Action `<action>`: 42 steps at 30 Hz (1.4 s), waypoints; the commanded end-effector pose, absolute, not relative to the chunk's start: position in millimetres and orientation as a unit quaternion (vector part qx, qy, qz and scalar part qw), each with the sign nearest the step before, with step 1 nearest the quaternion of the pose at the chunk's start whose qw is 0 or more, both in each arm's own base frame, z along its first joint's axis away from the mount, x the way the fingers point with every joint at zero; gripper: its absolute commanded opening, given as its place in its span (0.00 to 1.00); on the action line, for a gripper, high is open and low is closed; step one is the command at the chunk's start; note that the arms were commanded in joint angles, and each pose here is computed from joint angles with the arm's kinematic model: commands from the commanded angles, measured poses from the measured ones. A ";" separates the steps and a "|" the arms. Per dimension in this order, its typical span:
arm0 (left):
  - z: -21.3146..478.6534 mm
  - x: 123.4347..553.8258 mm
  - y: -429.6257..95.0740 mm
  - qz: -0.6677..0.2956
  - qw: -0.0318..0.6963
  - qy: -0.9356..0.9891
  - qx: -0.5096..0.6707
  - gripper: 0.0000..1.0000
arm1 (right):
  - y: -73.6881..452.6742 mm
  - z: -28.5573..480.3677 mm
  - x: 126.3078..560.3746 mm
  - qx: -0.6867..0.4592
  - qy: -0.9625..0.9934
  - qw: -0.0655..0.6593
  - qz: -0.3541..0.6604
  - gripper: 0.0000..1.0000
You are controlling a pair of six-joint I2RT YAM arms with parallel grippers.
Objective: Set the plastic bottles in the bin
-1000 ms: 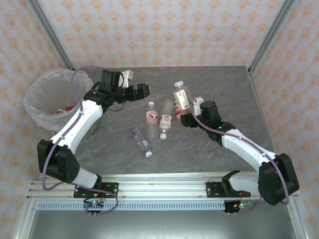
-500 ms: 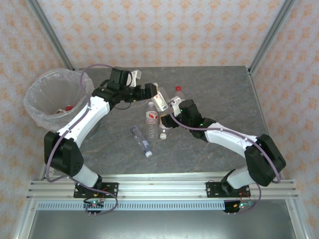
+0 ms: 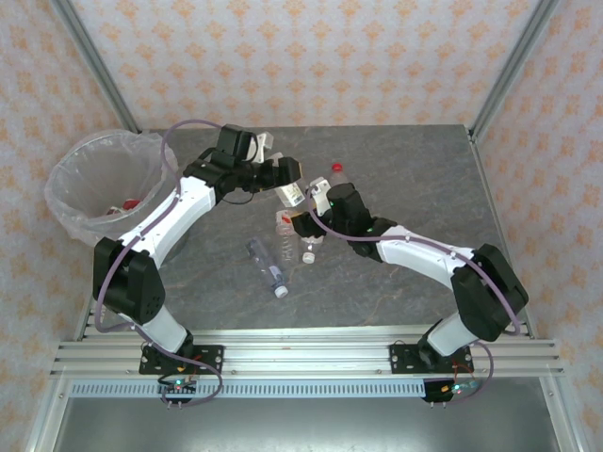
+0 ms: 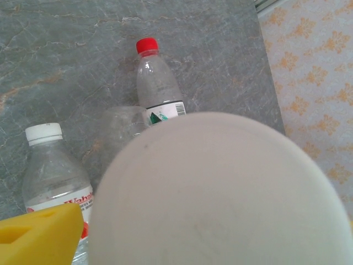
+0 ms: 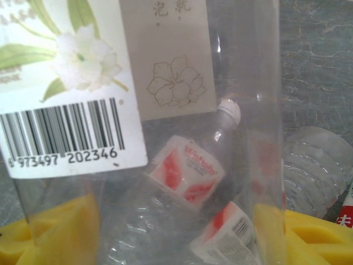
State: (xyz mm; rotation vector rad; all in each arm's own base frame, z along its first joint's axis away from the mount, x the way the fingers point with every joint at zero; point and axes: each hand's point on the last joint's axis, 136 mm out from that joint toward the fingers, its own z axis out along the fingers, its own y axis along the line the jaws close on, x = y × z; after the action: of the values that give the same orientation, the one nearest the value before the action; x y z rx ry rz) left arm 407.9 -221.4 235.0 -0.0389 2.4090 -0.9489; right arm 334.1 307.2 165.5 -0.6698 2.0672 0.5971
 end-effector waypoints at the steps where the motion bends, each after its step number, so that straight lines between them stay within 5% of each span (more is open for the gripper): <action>1: 241.9 410.3 -228.1 -0.357 0.274 0.893 -0.008 0.84 | 319.7 190.8 341.7 -0.254 0.813 0.453 0.263 0.00; 18: 250.5 399.7 -236.8 -0.383 0.277 0.881 0.032 0.50 | 329.6 191.5 340.5 -0.244 0.815 0.436 0.294 0.15; 34: 249.4 404.2 -236.2 -0.378 0.272 0.885 0.022 0.37 | 327.7 198.5 333.6 -0.245 0.806 0.443 0.307 0.66; 37: 248.4 404.9 -236.2 -0.376 0.272 0.885 0.020 0.35 | 326.0 200.9 328.8 -0.255 0.800 0.446 0.308 0.86; 38: 248.0 405.1 -235.6 -0.375 0.272 0.886 0.019 0.35 | 324.8 201.1 327.0 -0.259 0.799 0.447 0.307 1.00; 42: 248.4 406.6 -233.4 -0.370 0.275 0.888 0.015 0.34 | 315.7 201.9 322.8 -0.267 0.796 0.459 0.290 0.99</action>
State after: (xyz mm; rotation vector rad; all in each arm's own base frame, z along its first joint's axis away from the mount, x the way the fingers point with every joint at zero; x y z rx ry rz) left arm 403.7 -229.9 239.0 0.0347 2.3978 -0.9852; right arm 327.9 317.4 181.7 -0.6293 2.0462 0.7199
